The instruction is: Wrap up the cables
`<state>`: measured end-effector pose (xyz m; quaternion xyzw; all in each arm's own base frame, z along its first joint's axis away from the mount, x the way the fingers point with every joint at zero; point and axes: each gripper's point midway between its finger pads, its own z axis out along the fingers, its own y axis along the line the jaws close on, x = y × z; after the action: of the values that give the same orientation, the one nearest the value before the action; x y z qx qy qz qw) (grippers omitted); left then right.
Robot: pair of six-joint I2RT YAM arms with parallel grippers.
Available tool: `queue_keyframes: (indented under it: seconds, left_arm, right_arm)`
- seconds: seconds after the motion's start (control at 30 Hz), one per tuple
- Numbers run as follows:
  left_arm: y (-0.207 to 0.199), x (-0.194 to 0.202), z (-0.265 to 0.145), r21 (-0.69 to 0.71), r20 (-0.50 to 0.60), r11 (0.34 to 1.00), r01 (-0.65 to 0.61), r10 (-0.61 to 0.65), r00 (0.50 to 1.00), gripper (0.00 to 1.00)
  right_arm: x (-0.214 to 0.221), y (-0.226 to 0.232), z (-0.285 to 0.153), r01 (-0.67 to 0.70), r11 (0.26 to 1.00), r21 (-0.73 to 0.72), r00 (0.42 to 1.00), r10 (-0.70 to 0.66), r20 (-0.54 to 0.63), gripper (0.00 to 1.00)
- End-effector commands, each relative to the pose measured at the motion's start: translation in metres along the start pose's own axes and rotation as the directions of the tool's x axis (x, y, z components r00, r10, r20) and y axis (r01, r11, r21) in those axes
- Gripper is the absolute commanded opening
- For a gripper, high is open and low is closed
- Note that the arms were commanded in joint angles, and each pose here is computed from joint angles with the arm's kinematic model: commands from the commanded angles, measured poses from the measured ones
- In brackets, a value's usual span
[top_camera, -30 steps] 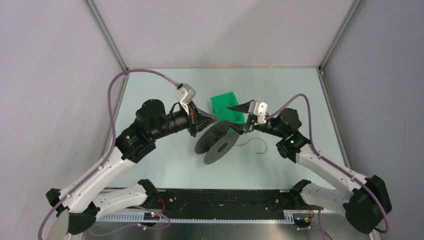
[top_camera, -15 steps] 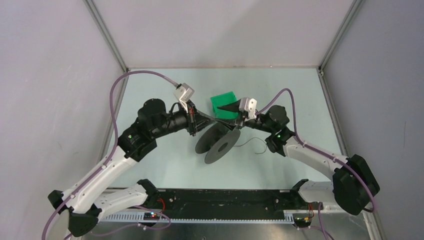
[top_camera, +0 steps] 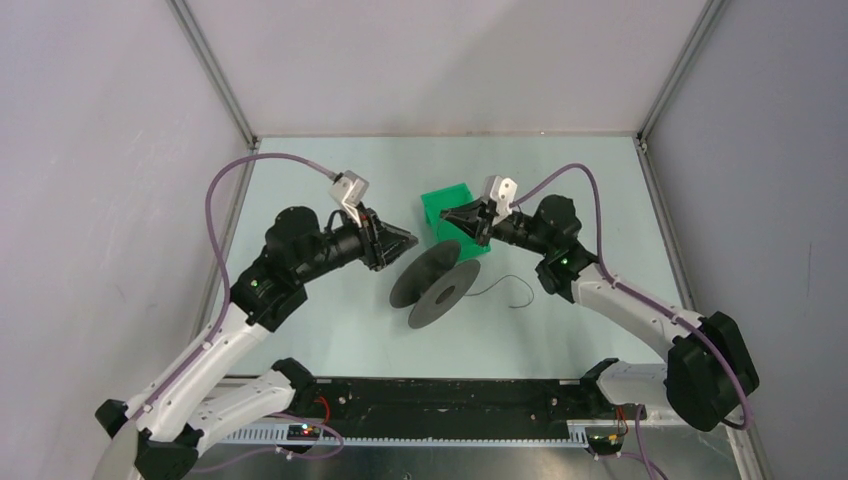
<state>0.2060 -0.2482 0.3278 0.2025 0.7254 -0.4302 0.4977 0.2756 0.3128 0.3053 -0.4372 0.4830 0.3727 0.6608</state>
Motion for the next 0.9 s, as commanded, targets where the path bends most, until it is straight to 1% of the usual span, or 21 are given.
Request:
queue_keyframes:
  seconds: [0.0, 0.03, 0.13, 0.17, 0.2, 0.23, 0.27, 0.3, 0.37, 0.43, 0.63, 0.77, 0.87]
  left_arm:
    - [0.029, -0.013, -0.012, -0.127, 0.101, 0.991, 0.027, -0.015, 0.995, 0.38]
    - [0.032, -0.015, -0.017, -0.143, 0.116, 0.990, 0.019, -0.002, 0.993, 0.40]
    - [0.051, -0.009, -0.024, -0.224, 0.110, 0.971, -0.080, 0.107, 0.988, 0.47]
    - [0.056, -0.008, -0.026, -0.247, 0.106, 0.963, -0.110, 0.139, 0.985, 0.50]
    - [0.060, -0.006, -0.028, -0.261, 0.101, 0.958, -0.117, 0.148, 0.984, 0.51]
    - [0.066, -0.004, -0.030, -0.291, 0.096, 0.949, -0.119, 0.153, 0.984, 0.56]
    - [0.069, -0.001, -0.030, -0.304, 0.086, 0.945, -0.119, 0.152, 0.985, 0.58]
    - [0.071, 0.004, -0.030, -0.304, 0.067, 0.944, -0.127, 0.154, 0.986, 0.62]
    - [0.071, 0.014, -0.027, -0.287, 0.036, 0.948, -0.136, 0.152, 0.988, 0.67]
    - [0.071, 0.023, -0.023, -0.262, 0.005, 0.955, -0.140, 0.147, 0.989, 0.69]
    - [0.073, 0.045, -0.013, -0.215, -0.071, 0.964, -0.157, 0.145, 0.987, 0.69]
    - [0.080, 0.054, -0.009, -0.214, -0.100, 0.960, -0.179, 0.161, 0.982, 0.67]
    - [0.080, 0.058, -0.005, -0.198, -0.105, 0.961, -0.192, 0.174, 0.979, 0.66]
  right_arm:
    - [0.005, -0.007, -0.004, 0.081, 0.997, 0.013, 0.986, -0.078, -0.147, 0.00]
    - [0.015, 0.000, -0.004, 0.098, 0.995, -0.011, 0.978, -0.099, -0.186, 0.00]
    - [0.030, 0.003, -0.002, 0.147, 0.989, -0.020, 0.957, -0.147, -0.250, 0.00]
    - [0.036, 0.005, -0.003, 0.145, 0.989, -0.022, 0.950, -0.145, -0.277, 0.00]
    - [0.039, 0.004, 0.000, 0.165, 0.986, -0.014, 0.941, -0.162, -0.298, 0.00]
    - [0.045, 0.005, 0.000, 0.163, 0.986, -0.016, 0.931, -0.159, -0.327, 0.00]
    - [0.048, 0.007, 0.002, 0.183, 0.983, -0.010, 0.921, -0.175, -0.348, 0.00]
    - [0.056, 0.009, 0.002, 0.184, 0.983, -0.014, 0.911, -0.176, -0.373, 0.00]
    - [0.065, 0.011, 0.004, 0.212, 0.977, -0.009, 0.889, -0.197, -0.413, 0.00]
    - [0.074, 0.009, 0.004, 0.255, 0.967, 0.025, 0.860, -0.215, -0.463, 0.00]
    - [0.083, 0.010, 0.006, 0.315, 0.946, 0.071, 0.820, -0.234, -0.522, 0.00]
    - [0.088, 0.014, 0.008, 0.316, 0.947, 0.063, 0.813, -0.236, -0.533, 0.00]
    - [0.087, 0.010, 0.007, 0.339, 0.937, 0.087, 0.804, -0.240, -0.544, 0.00]
